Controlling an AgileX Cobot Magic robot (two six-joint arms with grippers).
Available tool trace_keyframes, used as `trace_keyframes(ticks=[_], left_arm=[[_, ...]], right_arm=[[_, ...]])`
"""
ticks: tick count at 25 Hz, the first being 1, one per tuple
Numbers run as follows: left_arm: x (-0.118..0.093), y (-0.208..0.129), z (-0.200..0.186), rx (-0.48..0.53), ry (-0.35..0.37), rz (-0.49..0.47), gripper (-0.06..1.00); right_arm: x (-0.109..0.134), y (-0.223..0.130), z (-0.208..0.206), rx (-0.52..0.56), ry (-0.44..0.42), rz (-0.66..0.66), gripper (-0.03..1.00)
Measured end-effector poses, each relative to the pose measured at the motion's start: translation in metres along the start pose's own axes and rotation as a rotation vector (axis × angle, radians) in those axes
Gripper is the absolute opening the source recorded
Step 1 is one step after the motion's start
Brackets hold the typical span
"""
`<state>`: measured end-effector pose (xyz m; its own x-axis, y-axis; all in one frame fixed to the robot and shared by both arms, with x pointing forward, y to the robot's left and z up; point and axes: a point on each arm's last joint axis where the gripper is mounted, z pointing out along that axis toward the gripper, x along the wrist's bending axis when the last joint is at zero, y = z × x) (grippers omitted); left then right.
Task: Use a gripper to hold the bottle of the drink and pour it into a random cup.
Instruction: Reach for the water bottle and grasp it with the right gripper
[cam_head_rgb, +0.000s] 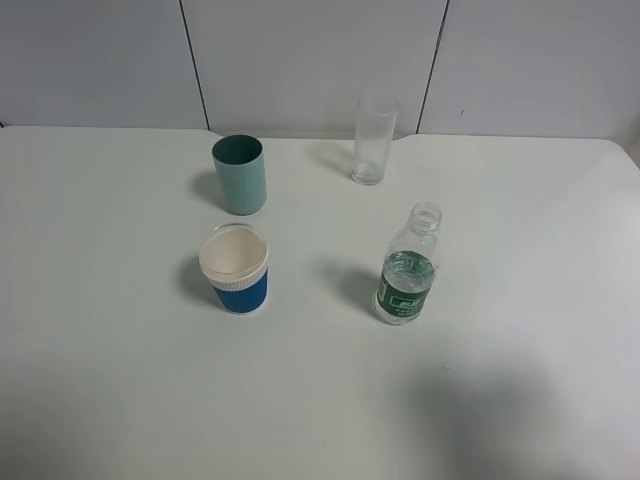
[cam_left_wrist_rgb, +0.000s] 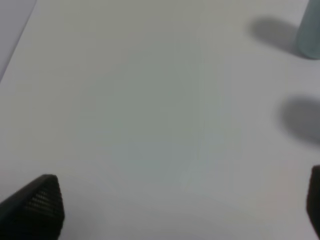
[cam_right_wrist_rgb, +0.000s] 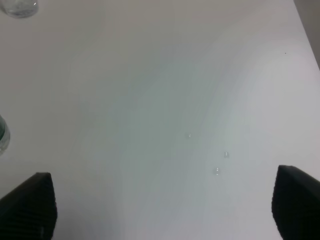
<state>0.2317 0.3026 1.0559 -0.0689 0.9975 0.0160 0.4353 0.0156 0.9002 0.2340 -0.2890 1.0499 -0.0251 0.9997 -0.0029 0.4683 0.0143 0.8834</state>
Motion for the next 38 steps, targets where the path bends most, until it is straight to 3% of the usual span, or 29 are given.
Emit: trace_keyframes(ticks=[20,27,38], left_arm=[[0.000,0.000,0.000,0.000,-0.001,-0.001,0.98],[0.000,0.000,0.000,0.000,0.000,0.000,0.98],[0.000,0.000,0.000,0.000,0.000,0.000,0.98]], right_arm=[[0.001,0.002,0.000,-0.018,0.008,0.006,0.85],[0.009,0.004,0.000,-0.033,0.100,0.081,0.85],[0.007,0.029,0.033,0.079,0.132,0.123,0.85]])
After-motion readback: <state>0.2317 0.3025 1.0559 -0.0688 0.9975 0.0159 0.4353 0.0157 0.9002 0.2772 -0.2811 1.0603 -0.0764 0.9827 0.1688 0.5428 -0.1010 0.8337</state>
